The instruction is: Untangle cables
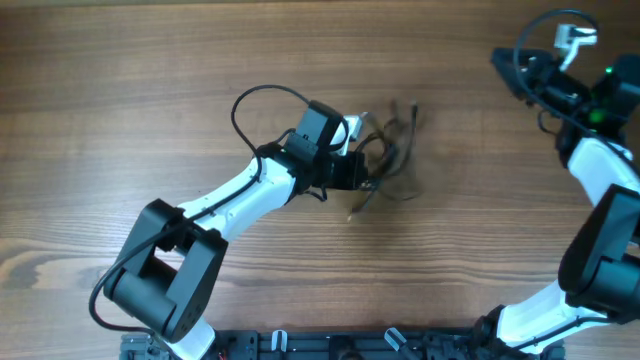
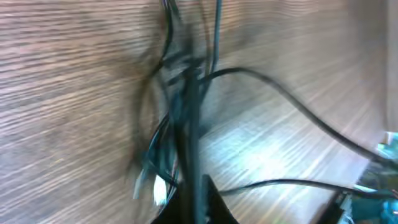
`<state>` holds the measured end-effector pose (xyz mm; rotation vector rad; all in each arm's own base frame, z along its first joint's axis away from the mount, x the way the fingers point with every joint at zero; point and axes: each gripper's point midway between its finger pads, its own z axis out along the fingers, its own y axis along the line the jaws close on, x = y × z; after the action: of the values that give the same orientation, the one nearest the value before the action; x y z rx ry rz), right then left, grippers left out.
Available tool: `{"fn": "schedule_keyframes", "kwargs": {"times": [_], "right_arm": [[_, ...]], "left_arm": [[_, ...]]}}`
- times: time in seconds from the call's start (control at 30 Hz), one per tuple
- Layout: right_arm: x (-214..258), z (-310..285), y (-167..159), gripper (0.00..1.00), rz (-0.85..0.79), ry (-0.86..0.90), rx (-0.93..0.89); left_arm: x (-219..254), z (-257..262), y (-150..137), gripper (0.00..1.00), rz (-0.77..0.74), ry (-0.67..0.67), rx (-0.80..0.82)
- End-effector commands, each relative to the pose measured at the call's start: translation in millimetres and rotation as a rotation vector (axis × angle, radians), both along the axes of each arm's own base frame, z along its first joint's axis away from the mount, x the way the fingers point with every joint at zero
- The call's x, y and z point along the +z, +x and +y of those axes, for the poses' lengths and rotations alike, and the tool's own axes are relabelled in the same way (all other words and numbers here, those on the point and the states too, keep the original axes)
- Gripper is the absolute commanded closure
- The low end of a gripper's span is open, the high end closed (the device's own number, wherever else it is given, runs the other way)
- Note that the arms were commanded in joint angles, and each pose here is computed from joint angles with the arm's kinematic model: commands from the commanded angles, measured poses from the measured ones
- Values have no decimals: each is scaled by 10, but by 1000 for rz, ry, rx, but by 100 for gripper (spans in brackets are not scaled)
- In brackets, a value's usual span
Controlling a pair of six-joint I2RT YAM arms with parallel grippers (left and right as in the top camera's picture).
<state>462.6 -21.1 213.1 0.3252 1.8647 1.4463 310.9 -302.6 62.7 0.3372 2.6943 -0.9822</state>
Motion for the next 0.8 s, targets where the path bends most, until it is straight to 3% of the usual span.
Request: {"fn": "schedule_keyframes", "kwargs": {"times": [0.0, 0.1, 0.17, 0.27, 0.4, 0.53, 0.57, 0.6, 0.63, 0.67, 0.7, 0.77], "right_arm": [[-237, 33, -13, 20, 8, -121, -10], [-406, 322, -206, 18, 51, -117, 116], [-548, 622, -361, 7, 46, -159, 221], [-830, 1054, -532, 1, 26, -316, 341], [-875, 1665, -703, 1, -60, -385, 504], [-1017, 2049, -808, 4, -47, -476, 564], [-1047, 2073, -807, 14, -43, -498, 562], [-1085, 2068, -789, 33, -29, -522, 549], [-1139, 2023, -746, 67, 19, -542, 509], [-1187, 1966, -693, 89, 86, -548, 455], [-1180, 1944, -661, 96, 121, -526, 426], [-870, 2005, -649, 96, 115, -331, 460]], "left_arm": [[-42, 70, 149, 96, -67, 44, 41], [56, -1, 255, 96, -124, 5, 44], [140, -51, 340, 96, -165, -28, 51], [263, -87, 472, 96, -185, -87, 105], [301, -92, 459, 96, -158, -127, 92], [397, -4, 518, 96, -145, -162, 112], [446, 39, 555, 96, -141, -172, 136], [489, 76, 584, 96, -140, -181, 154], [562, 113, 607, 96, -147, -197, 157], [646, 158, 627, 96, -155, -214, 161], [717, 196, 644, 96, -163, -227, 164], [854, 239, 652, 96, -193, -245, 155]]}}
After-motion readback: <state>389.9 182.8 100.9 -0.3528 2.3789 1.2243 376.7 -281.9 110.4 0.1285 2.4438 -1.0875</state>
